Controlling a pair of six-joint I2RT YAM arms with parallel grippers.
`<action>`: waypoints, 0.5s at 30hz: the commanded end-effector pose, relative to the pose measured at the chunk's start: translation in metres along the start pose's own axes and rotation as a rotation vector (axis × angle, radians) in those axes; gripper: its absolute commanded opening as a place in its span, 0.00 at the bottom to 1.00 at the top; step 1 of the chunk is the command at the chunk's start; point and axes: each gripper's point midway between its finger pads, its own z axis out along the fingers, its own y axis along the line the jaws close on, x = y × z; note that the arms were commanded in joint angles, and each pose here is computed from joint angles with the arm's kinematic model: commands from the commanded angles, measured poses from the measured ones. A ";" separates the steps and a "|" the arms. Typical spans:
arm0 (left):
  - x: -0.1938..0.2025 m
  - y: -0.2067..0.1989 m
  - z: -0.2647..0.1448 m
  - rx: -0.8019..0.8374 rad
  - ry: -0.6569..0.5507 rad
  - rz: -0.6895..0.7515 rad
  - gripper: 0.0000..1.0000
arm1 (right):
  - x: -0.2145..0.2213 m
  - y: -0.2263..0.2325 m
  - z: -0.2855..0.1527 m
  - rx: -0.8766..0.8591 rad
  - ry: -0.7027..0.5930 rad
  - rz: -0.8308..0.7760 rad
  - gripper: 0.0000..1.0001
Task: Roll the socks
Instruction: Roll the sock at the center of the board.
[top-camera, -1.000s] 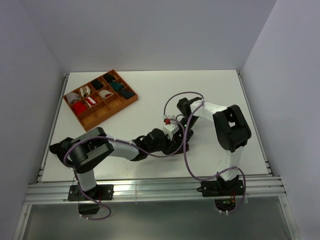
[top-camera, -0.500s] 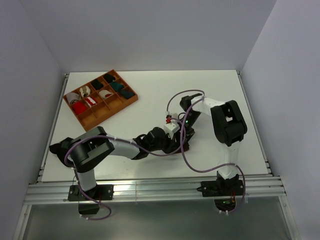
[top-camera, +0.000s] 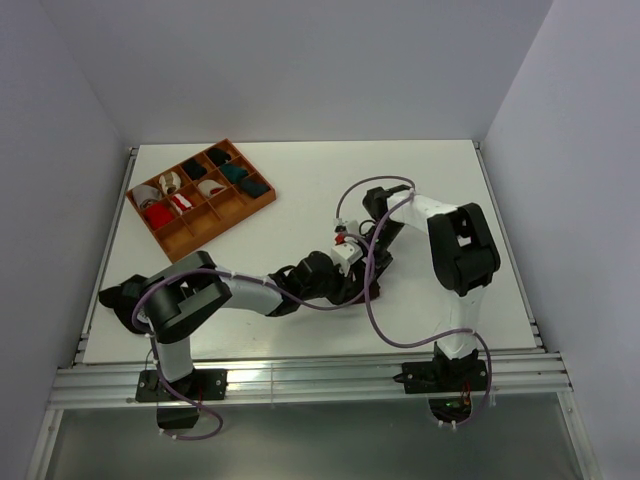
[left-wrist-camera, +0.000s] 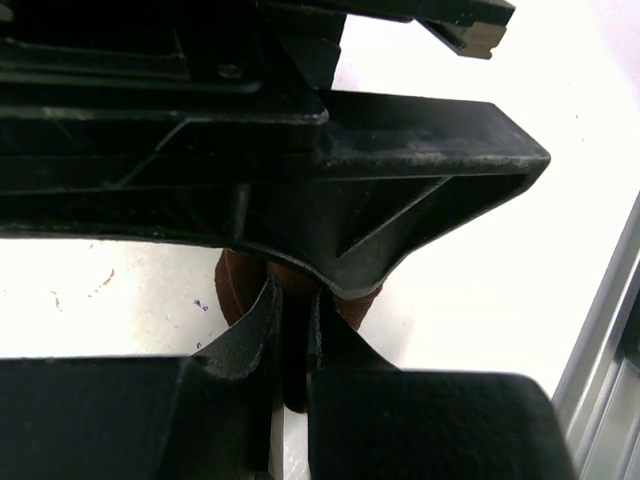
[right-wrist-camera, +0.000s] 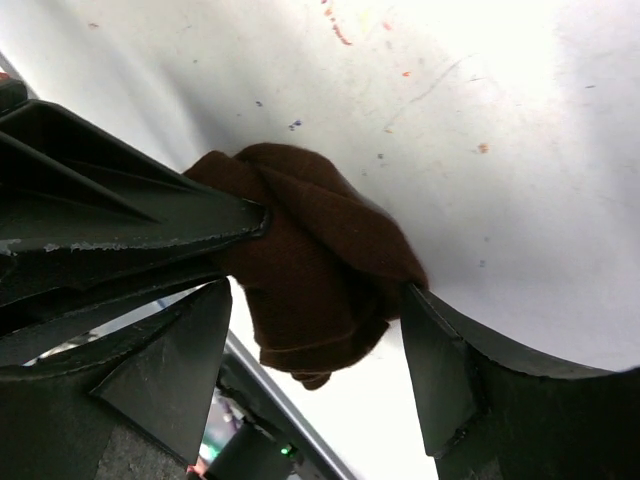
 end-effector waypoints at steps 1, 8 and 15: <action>0.080 0.031 -0.013 -0.096 0.273 0.010 0.00 | -0.020 -0.034 -0.015 0.169 -0.086 -0.113 0.76; 0.081 0.033 -0.014 -0.104 0.287 0.009 0.00 | -0.025 -0.038 -0.024 0.211 -0.112 -0.118 0.77; 0.081 0.036 -0.015 -0.117 0.289 0.009 0.00 | -0.025 -0.029 -0.028 0.154 -0.095 -0.108 0.77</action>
